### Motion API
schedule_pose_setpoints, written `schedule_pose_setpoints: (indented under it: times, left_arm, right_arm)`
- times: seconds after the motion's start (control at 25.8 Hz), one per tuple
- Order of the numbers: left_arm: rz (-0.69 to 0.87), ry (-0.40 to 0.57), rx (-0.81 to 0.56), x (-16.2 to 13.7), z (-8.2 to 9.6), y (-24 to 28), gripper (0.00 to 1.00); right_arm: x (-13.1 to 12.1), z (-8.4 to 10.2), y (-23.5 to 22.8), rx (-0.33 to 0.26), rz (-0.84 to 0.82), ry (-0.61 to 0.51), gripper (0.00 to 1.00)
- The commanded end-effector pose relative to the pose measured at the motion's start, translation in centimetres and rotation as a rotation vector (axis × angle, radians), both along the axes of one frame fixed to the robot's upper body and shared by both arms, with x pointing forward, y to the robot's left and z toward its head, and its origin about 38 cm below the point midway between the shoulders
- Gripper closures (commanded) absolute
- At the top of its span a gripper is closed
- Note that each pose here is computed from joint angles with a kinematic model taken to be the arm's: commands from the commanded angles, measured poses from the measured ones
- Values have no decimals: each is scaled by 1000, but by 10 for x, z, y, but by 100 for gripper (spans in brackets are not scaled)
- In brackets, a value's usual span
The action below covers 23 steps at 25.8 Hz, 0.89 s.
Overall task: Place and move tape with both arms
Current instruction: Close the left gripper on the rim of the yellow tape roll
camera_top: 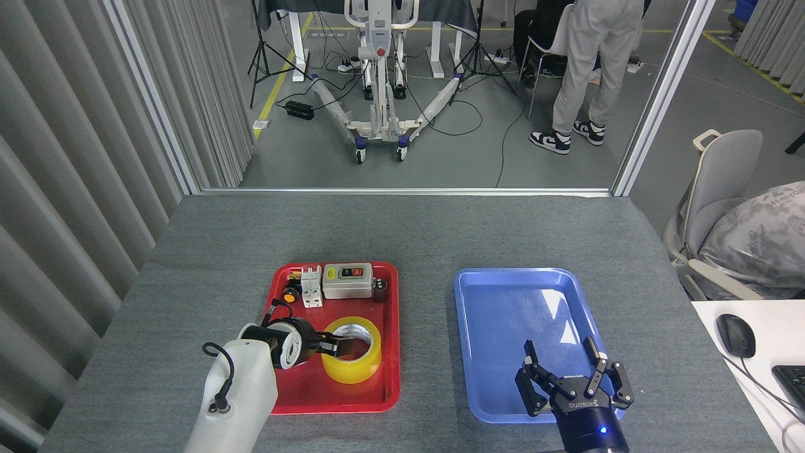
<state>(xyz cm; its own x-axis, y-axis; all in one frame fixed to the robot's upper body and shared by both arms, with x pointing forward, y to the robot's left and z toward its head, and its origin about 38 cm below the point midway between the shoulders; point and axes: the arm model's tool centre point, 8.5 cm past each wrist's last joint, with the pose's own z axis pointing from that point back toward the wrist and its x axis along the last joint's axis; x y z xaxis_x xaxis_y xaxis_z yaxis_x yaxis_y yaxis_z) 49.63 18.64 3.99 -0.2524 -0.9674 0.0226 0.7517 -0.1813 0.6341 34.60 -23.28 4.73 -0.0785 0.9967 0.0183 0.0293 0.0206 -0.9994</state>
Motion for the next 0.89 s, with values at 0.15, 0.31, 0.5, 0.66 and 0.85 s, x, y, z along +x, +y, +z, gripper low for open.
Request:
schedule_pose_setpoints:
  times: [0.15,0.31,0.5,0.66,0.85]
  left_arm:
    - [-14,65,44,2,2,-3,2]
    - [-19,142,70,-2,-2,-4,7]
    - [-22,182,76,-3,-1,-5,6]
    - [-24,183,69,-3,-1,-7,5]
    - [-23,179,62,-3,-1,-8,10]
  right_arm:
    - [2,1,-1,-24,-4,-4,0]
    - [2,3,-1,-21,-7,-9,0]
    - [2,3,-2,-25,-3,-10,0]
    - [2,3,-2,-27,-3,-10,0]
    - [1,2,-3,-27,-5,-6,0]
